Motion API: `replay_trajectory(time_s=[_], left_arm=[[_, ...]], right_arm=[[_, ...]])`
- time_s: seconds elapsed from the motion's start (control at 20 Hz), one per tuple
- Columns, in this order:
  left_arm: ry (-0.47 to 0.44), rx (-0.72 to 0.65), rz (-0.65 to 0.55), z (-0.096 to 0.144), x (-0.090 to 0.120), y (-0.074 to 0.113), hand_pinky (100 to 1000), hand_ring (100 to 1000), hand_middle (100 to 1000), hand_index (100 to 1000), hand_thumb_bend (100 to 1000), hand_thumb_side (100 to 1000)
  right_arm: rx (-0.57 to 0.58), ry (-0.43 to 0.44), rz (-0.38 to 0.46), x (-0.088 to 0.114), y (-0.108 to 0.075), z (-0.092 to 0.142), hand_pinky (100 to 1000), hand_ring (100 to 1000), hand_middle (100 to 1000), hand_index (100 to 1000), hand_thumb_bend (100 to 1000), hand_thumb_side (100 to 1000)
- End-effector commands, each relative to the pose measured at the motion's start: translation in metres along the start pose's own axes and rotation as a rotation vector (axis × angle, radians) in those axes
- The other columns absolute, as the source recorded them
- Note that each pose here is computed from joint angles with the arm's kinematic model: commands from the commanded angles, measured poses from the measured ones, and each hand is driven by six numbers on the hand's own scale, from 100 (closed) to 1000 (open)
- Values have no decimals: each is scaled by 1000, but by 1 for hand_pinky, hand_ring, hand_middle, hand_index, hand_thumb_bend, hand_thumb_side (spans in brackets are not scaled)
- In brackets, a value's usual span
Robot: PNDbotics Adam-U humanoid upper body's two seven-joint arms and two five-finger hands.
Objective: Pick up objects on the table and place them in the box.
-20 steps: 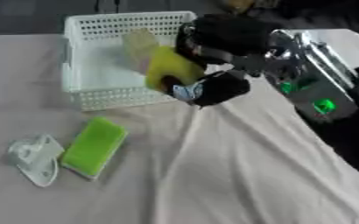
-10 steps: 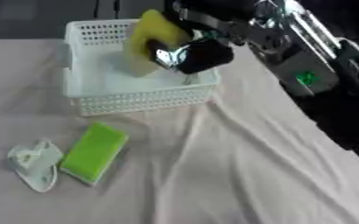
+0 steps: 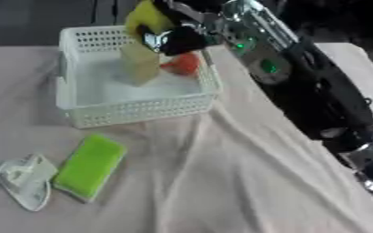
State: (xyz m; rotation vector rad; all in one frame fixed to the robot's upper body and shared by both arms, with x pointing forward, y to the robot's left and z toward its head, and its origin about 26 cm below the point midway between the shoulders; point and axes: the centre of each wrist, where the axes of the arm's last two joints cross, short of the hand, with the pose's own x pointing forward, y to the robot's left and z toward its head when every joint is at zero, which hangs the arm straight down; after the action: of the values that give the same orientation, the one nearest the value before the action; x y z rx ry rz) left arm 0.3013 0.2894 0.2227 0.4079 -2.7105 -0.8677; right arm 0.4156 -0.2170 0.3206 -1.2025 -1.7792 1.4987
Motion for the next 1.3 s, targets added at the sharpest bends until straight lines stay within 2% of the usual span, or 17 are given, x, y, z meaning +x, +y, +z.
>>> replay_trajectory(time_s=[0.05,0.2,0.25,0.3,0.35,0.4,0.45,0.5,0.75,0.95,1.0,1.05,1.1,1.15,1.2,1.25,1.3], left_arm=[[-30,-4,-4,-6,3,3,1000,992,942,970,100,928],[-37,-4,0,-8,4,3,1000,993,943,970,100,929],[-40,-3,2,-8,4,2,1000,993,943,970,100,928],[-44,-2,3,-9,4,2,1000,993,943,970,100,928],[-47,-1,5,-10,4,2,1000,993,943,970,100,928],[-48,0,5,-10,4,2,1000,993,943,969,100,927],[-49,0,5,-10,4,2,1000,993,943,969,100,920],[-49,0,5,-10,4,2,1000,993,943,970,100,928],[-52,0,5,-10,4,1,1000,993,943,970,100,928],[-52,-2,4,-10,4,1,1000,993,943,970,100,928],[-51,-2,4,-10,4,1,1000,993,943,970,100,928],[-50,-2,4,-10,4,1,1000,993,943,970,100,928],[-49,-3,4,-10,4,1,1000,993,944,970,100,929],[-48,-3,4,-10,4,1,1000,994,944,970,100,929],[-47,-4,4,-9,4,1,1000,994,944,970,100,929],[-47,-4,4,-9,4,1,1000,994,944,970,100,929],[-47,-5,5,-10,4,1,1000,994,944,970,100,929]], right_arm=[[-51,48,27,-14,-2,-7,785,641,226,370,147,671],[-62,74,46,-21,9,-12,784,639,225,368,147,675],[-66,81,52,-23,13,-13,785,640,226,368,180,610],[-69,89,57,-25,18,-14,785,640,226,368,146,678],[-71,94,63,-28,22,-15,784,639,226,368,181,623],[-71,98,67,-30,27,-16,785,641,227,370,145,678],[-71,101,71,-31,31,-17,785,641,228,371,169,646],[-72,102,76,-33,34,-17,785,642,229,372,142,680],[-66,94,95,-36,44,-19,788,648,233,378,138,681],[-36,76,104,-36,48,-19,805,705,295,459,115,736],[-27,70,107,-36,48,-20,819,750,331,528,221,792],[-18,64,110,-36,48,-20,819,750,331,528,221,792],[-4,57,115,-36,47,-20,833,787,351,598,369,828],[9,51,121,-35,46,-20,834,790,353,601,379,830],[21,48,126,-35,45,-21,842,809,369,624,454,863],[32,45,132,-35,43,-21,842,809,369,624,454,863],[41,42,136,-34,43,-21,853,827,402,654,508,907]])
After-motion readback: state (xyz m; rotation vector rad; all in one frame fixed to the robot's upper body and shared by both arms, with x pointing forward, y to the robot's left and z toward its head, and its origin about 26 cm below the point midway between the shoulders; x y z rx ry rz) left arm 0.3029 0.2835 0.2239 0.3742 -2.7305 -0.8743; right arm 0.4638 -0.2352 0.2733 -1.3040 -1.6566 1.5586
